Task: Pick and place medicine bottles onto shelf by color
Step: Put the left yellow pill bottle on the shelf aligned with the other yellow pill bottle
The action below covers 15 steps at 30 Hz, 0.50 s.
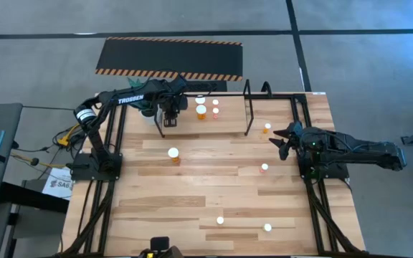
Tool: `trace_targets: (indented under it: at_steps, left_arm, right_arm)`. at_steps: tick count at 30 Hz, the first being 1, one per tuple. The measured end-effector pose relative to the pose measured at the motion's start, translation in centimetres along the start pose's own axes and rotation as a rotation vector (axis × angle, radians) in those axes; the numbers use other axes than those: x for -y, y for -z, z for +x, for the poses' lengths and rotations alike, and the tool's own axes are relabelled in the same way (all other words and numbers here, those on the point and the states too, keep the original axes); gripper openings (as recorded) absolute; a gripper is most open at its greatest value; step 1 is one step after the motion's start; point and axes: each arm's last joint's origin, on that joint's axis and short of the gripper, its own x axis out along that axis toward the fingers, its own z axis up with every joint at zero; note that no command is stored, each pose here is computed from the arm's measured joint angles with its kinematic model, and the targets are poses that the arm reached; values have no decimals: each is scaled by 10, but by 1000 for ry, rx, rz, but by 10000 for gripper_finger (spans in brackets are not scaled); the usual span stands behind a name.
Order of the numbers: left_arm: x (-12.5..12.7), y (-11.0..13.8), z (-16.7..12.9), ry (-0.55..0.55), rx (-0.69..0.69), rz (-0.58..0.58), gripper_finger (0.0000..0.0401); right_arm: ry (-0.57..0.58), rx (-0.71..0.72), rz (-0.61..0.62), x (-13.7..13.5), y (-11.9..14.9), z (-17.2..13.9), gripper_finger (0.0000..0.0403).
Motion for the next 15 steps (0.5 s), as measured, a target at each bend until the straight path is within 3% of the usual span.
trace_targets:
  at_steps: [15]
  left_arm:
    - [1,2,0,12,-11,-11,134]
  right_arm:
    - [0,0,0,0,0,0,225]
